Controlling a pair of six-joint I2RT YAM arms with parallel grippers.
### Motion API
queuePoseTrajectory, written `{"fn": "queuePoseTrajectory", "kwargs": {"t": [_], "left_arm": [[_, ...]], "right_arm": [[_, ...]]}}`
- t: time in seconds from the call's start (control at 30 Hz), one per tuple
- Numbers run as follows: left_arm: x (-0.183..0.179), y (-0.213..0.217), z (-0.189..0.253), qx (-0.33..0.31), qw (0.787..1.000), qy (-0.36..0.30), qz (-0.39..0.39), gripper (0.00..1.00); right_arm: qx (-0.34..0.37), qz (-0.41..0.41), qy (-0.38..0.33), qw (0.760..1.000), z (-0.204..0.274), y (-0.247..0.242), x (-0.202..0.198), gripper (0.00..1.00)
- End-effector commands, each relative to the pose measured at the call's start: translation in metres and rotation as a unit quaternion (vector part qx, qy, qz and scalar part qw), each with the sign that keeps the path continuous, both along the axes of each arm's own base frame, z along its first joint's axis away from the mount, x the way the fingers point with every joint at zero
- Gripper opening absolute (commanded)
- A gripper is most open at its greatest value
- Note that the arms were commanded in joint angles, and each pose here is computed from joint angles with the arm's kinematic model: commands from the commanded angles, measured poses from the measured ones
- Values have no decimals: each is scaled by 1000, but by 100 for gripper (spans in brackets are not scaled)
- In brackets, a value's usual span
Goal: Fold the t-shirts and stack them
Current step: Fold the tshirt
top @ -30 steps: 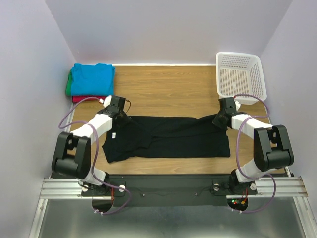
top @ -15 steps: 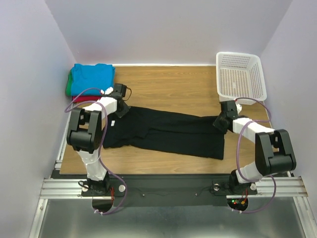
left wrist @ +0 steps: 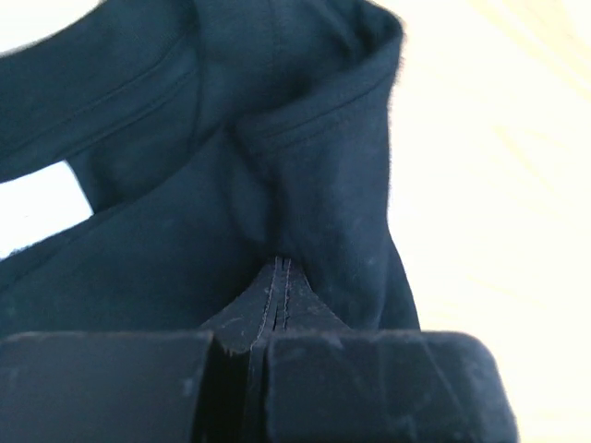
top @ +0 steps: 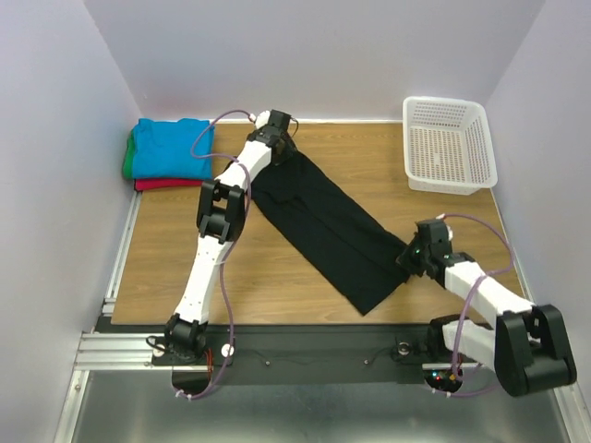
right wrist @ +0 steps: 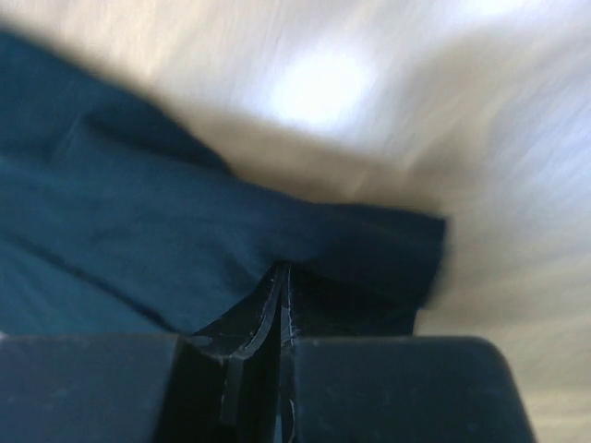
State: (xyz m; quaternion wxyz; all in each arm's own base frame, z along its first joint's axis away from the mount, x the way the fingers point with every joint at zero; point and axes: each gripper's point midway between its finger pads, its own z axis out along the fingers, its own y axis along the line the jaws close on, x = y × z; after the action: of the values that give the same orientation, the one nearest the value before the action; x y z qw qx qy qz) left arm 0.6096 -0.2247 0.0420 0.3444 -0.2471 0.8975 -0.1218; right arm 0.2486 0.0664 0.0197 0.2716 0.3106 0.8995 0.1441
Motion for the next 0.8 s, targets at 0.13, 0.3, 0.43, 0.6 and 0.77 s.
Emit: {"fn": "queuePoseTrajectory", "kwargs": {"t": [0.13,0.3,0.43,0.6,0.77], "left_arm": [[28,-71,41,-138,986,-85,-47,0],[41,-98,48,-209,969,-122,-43,0],[53,-109,38,-252,958,-135,-21,0],[62,-104,32,-264,954,-146,3,0],[67,-101,51,-261,950,-172,4,0]], "right_arm": [[75,101,138,982,-29,76,-111,5],[109,143,149,972,-21,112,-148,5],[90,181,176,963,-30,126,-172,5],[62,251,187,948,-32,160,-194,3],[61,298,123,945,-7,188,-180,3]]}}
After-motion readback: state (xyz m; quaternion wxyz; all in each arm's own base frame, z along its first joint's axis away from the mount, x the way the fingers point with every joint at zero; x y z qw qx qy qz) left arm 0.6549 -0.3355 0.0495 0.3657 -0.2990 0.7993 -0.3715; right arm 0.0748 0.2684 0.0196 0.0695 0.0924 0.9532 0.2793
